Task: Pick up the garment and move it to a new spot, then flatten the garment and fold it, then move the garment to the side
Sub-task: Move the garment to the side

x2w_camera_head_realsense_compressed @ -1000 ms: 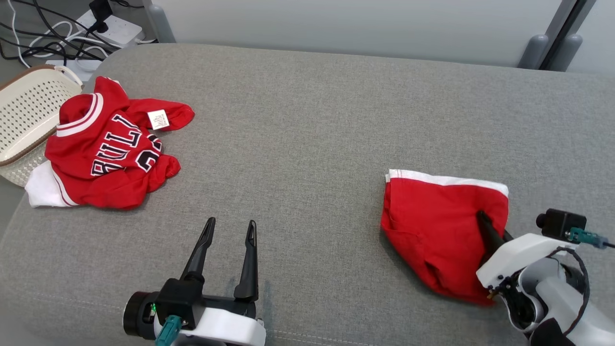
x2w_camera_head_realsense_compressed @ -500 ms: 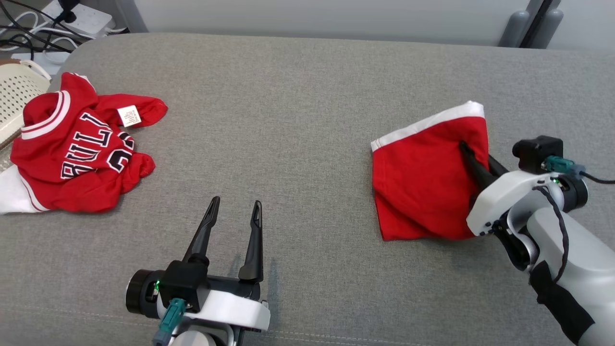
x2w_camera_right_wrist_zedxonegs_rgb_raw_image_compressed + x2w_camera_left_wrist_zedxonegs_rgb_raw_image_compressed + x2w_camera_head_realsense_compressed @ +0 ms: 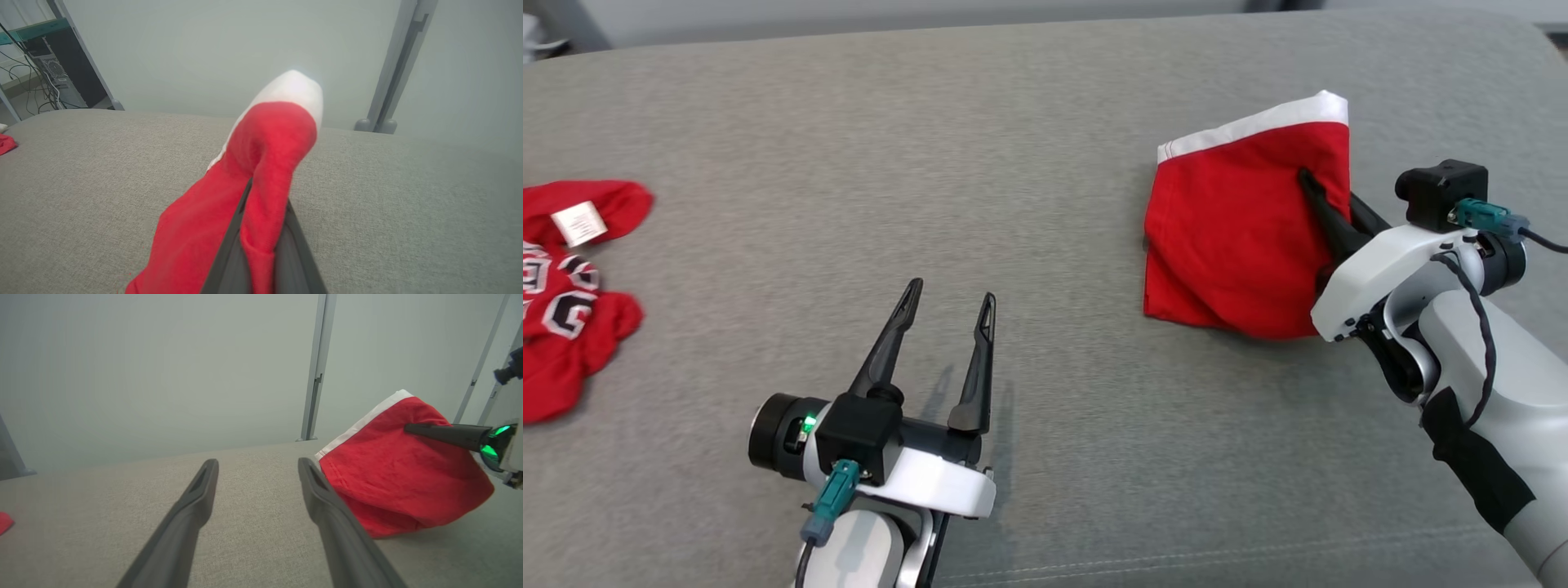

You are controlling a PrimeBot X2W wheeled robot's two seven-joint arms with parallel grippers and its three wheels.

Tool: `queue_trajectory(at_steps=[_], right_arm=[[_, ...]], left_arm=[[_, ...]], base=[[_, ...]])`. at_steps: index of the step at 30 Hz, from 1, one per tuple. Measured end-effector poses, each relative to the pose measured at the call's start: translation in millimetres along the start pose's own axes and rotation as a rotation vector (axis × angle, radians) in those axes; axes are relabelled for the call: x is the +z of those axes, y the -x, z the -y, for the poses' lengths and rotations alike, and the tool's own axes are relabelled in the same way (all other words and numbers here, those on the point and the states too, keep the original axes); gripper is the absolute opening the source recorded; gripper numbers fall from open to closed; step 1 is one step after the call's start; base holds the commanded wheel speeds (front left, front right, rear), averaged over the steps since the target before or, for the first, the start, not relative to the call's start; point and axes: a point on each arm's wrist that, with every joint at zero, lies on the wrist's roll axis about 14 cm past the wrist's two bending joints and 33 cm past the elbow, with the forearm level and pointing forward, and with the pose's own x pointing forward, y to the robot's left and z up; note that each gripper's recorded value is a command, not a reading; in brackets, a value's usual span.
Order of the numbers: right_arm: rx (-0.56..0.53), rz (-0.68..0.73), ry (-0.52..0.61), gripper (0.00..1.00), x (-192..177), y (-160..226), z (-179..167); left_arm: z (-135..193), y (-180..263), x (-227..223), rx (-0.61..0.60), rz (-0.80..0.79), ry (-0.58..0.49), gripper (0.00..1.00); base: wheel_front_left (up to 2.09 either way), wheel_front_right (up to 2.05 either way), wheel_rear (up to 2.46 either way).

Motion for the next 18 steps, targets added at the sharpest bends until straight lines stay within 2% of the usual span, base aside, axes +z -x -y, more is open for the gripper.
queue_trajectory(at_steps=[18], right_arm=[[-0.309,0.014,-0.074,0.00,-10.6,83.7,90.9]], left_arm=[[96.5,-41.2,-38.0,-0.314,-0.046,0.049,1.00]], base=[[0.00,0.00,0.00]])
